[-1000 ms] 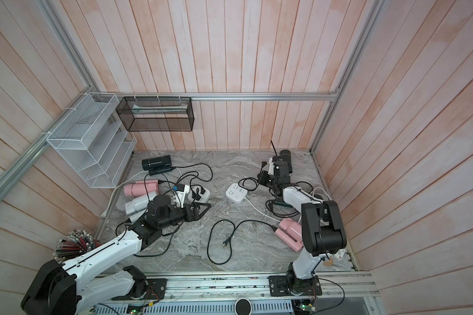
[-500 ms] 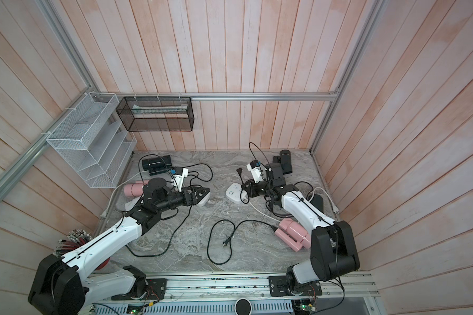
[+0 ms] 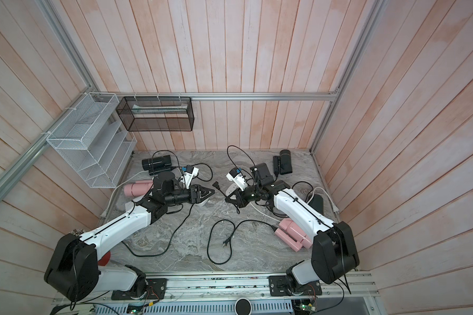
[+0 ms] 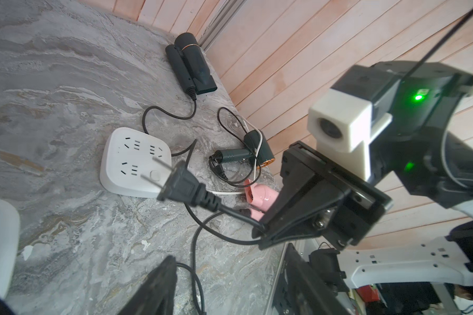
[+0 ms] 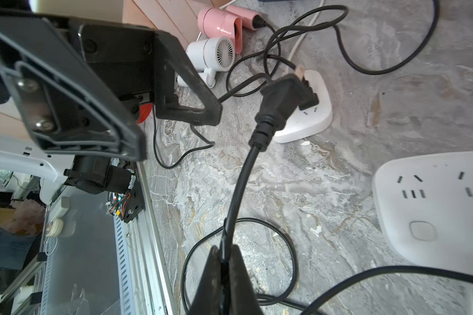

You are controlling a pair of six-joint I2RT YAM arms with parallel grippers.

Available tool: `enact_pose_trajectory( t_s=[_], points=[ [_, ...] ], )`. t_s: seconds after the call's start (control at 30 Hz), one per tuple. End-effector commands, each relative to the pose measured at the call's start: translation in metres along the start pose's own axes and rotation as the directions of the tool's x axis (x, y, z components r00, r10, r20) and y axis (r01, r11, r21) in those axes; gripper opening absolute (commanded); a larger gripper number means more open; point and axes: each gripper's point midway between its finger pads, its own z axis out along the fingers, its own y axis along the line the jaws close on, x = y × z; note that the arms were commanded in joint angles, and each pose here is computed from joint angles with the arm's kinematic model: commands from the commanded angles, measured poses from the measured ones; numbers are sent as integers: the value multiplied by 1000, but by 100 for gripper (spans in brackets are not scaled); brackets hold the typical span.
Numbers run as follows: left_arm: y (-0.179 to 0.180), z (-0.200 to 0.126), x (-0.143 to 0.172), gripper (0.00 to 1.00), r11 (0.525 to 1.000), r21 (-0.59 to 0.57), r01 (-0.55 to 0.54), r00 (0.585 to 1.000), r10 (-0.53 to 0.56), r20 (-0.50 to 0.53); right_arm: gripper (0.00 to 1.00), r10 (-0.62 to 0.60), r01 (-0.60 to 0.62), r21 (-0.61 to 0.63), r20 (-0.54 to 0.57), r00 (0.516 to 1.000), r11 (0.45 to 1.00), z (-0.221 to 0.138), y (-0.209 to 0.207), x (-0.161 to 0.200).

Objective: Charge the blow dryers
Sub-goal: Pick up the plug from the center of the board.

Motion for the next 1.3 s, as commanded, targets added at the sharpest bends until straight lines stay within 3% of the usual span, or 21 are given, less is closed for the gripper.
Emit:
enact_pose_trajectory(
  t_s=[0.0,0.17,0.33,0.5,0.77,1.07,1.27],
  points=[
    [2,-6,-6,63,991,-82,-106,994,107,6,2,22,-22,1,-47,999,1000,2,3,10],
    [11,-17,-4,63,927,-245,-285,957,289,-20,2,19,-20,-28,-32,999,999,2,12,4],
    [14,-14,8,64,777,-390,-494,862,495,-107,2,23,-24,-80,-8,1000,997,-2,24,-4],
    [14,-3,18,66,681,-440,-586,796,584,-157,2,27,-25,-120,12,1000,992,-7,35,-9],
    [26,7,20,69,473,-561,-679,690,673,-266,2,22,-17,-182,25,999,983,-14,51,-11],
    [23,10,0,70,374,-625,-685,632,732,-254,3,53,-51,-201,4,999,978,-10,50,0],
    [20,16,4,70,317,-622,-716,581,765,-279,2,67,-66,-211,-4,998,975,-7,49,0]
  ],
)
